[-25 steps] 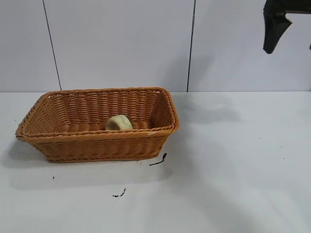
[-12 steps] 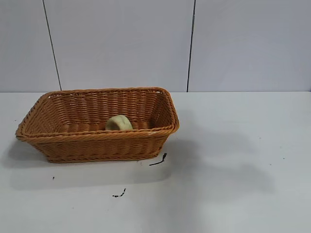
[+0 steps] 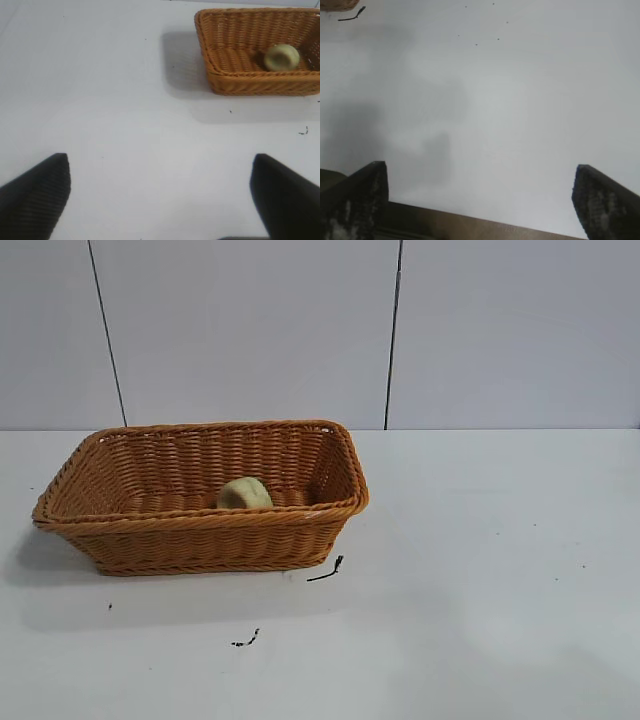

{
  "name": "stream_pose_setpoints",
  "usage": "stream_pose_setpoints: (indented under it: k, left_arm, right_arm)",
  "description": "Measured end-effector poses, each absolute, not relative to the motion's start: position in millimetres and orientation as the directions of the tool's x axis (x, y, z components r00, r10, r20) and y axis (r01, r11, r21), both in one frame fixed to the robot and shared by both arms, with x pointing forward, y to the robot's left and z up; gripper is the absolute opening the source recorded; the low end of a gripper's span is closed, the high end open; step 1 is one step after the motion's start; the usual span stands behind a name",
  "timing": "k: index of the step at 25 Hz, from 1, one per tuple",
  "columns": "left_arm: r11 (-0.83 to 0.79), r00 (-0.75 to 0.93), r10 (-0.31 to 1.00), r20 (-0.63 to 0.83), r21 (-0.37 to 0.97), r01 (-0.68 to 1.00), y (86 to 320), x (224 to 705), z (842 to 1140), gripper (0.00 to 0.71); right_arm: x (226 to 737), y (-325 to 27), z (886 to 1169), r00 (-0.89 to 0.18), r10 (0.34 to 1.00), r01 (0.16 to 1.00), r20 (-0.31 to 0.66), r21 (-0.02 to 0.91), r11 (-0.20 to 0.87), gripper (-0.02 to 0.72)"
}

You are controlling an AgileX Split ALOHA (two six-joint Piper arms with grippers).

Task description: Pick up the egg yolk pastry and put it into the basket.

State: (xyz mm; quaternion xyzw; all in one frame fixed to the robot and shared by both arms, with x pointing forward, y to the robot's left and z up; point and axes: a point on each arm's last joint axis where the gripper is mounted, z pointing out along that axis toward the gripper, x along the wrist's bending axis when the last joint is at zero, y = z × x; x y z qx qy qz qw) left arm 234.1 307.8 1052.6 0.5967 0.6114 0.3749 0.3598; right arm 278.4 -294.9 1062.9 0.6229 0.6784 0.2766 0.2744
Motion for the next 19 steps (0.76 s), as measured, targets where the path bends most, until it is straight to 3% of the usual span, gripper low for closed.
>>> stream_pose_setpoints:
  k: [10, 19]
  left_arm:
    - [0.007, -0.029, 1.000, 0.007, 0.888, 0.460, 308, 234, 1053, 0.696]
    - [0.007, -0.029, 1.000, 0.007, 0.888, 0.460, 308, 234, 1053, 0.696]
  right_arm:
    - [238, -294, 1056, -0.048, 0.998, 0.438, -0.037, 0.898, 0.055, 0.694]
    - [235, -294, 1056, -0.047, 0.998, 0.417, -0.038, 0.907, 0.054, 0.694]
